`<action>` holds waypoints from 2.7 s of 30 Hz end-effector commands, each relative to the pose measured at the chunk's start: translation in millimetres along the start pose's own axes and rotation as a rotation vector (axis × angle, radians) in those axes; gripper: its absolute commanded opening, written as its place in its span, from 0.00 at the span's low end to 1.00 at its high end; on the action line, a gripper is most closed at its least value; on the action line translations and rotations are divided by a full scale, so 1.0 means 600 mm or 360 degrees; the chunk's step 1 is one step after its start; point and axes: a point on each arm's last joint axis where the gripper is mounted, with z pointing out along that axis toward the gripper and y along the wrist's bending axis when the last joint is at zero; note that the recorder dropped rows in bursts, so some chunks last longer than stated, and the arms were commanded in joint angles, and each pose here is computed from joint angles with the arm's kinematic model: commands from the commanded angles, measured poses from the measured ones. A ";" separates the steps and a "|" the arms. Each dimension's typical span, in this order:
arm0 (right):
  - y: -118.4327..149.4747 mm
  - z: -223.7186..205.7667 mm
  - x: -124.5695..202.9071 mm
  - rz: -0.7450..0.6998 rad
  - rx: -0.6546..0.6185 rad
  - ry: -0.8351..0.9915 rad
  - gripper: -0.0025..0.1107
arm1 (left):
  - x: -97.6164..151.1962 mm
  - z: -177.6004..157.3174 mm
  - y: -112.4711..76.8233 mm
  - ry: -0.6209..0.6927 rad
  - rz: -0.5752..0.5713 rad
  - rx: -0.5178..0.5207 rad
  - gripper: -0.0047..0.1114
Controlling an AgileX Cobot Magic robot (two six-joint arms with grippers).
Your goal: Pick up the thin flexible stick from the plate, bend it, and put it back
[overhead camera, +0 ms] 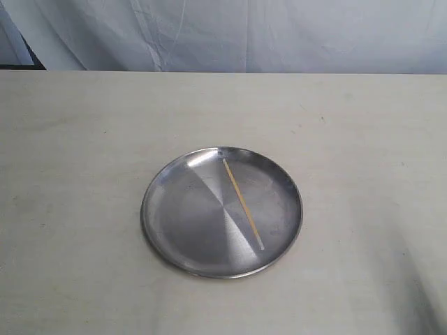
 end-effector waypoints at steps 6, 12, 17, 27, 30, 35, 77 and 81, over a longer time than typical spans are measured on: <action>0.006 0.000 -0.013 0.0119 -0.0071 -0.0142 0.02 | 0.001 -0.001 0.000 -0.0004 0.0006 0.0001 0.04; 0.012 -0.010 -0.055 0.0482 -0.0214 -0.0574 0.02 | 0.001 -0.001 0.000 -0.0004 0.0006 0.0001 0.04; 0.006 -0.030 -0.090 0.0596 -0.0260 -0.0994 0.02 | 0.001 -0.001 0.000 -0.0004 0.0006 0.0001 0.04; 0.011 -0.058 -0.163 0.0556 -0.0301 -0.1155 0.02 | 0.001 -0.001 0.000 -0.0004 0.0006 0.0001 0.04; 0.022 -0.039 -0.185 0.0522 -0.0374 -0.1134 0.02 | 0.001 -0.001 0.000 -0.0005 0.0009 0.0001 0.04; 0.035 -0.017 -0.227 0.0935 -0.0685 -0.1180 0.02 | 0.001 -0.001 0.000 -0.0005 0.0012 0.0001 0.04; 0.341 0.285 -0.107 -0.0777 -0.0834 0.1408 0.02 | 0.001 -0.001 0.000 -0.0006 0.0046 -0.0001 0.04; 0.378 0.275 -0.073 -0.0851 -0.0852 0.1433 0.03 | 0.001 -0.001 0.000 -0.0006 0.0046 -0.0001 0.04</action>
